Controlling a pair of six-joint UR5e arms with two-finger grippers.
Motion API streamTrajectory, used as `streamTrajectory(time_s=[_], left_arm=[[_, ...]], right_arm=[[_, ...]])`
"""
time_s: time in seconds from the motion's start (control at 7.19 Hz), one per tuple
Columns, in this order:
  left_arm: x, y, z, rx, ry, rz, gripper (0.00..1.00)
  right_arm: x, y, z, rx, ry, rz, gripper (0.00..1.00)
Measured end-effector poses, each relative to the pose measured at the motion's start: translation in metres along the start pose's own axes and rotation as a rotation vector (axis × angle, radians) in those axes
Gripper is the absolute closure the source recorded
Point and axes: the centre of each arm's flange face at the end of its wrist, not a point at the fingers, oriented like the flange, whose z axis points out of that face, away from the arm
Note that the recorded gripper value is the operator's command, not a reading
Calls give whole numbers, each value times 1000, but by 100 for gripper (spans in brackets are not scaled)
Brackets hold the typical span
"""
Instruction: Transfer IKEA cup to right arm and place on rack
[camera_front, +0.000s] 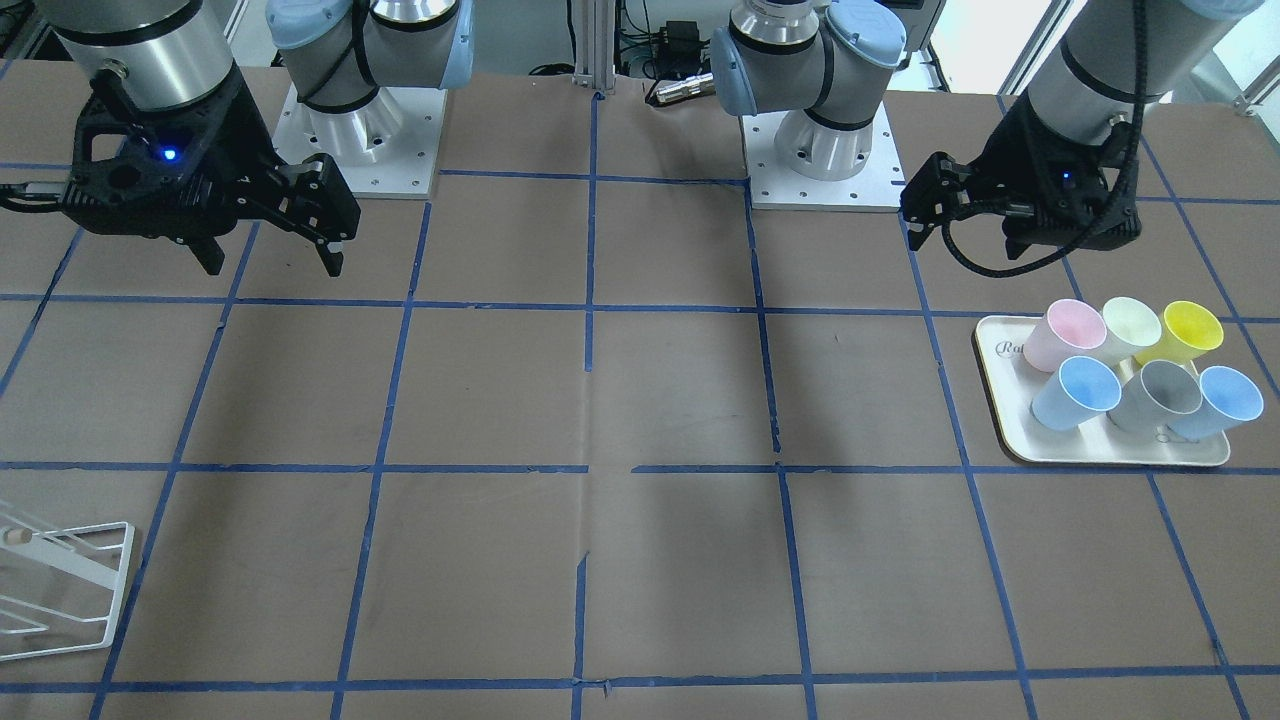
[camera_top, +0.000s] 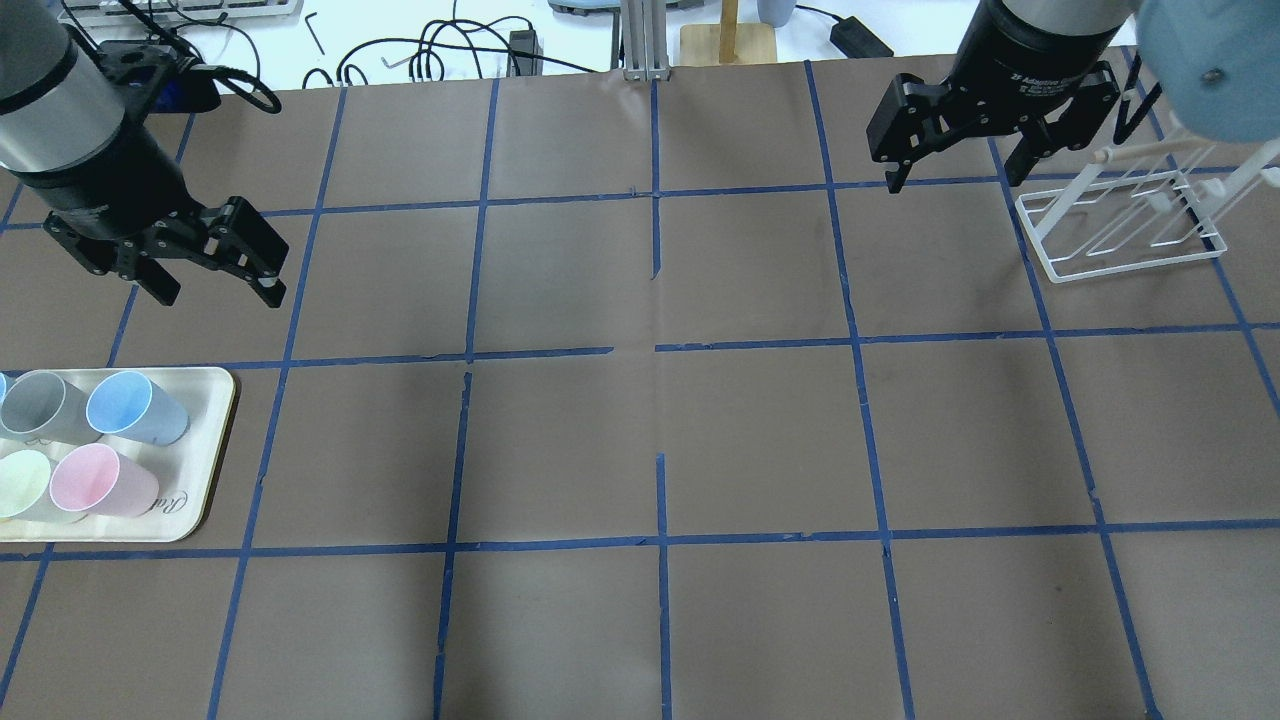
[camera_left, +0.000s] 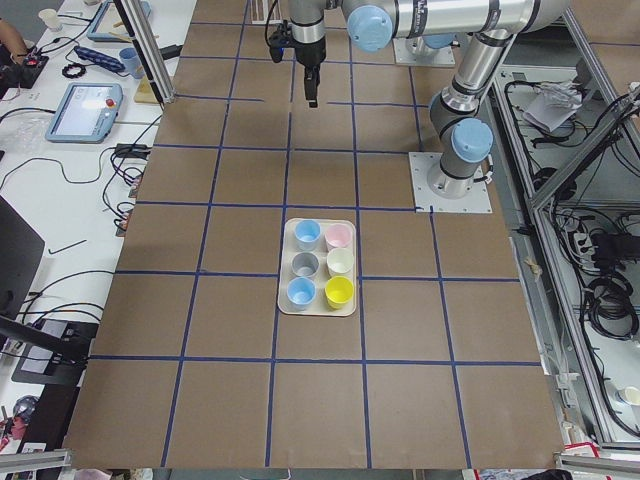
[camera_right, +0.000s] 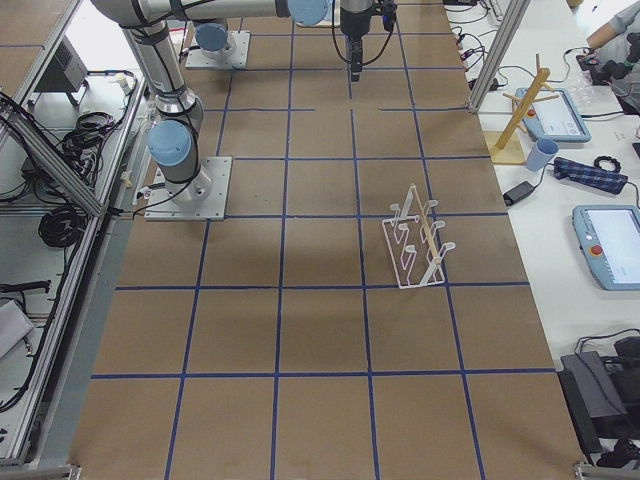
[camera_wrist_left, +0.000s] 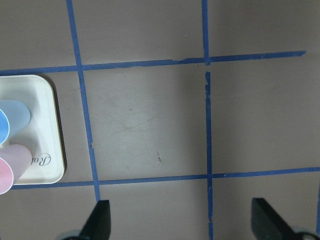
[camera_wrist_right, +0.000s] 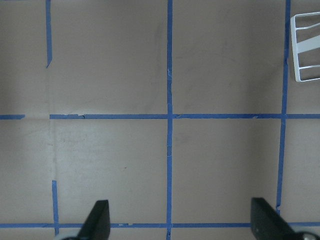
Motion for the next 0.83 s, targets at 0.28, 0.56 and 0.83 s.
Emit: streamTrajectory(time_s=[0.28,0.56,0.83], left_arm=[[-42,-5,11,-19,17,48,0],[-102,-11,28,-25,35,106,0],[-168,-12,57,-2,37,180,0]], right_arm=[[0,0,0,0,0,0,0],[0,0,0,0,1,0,0],[0,0,1,-2,1,1,0]])
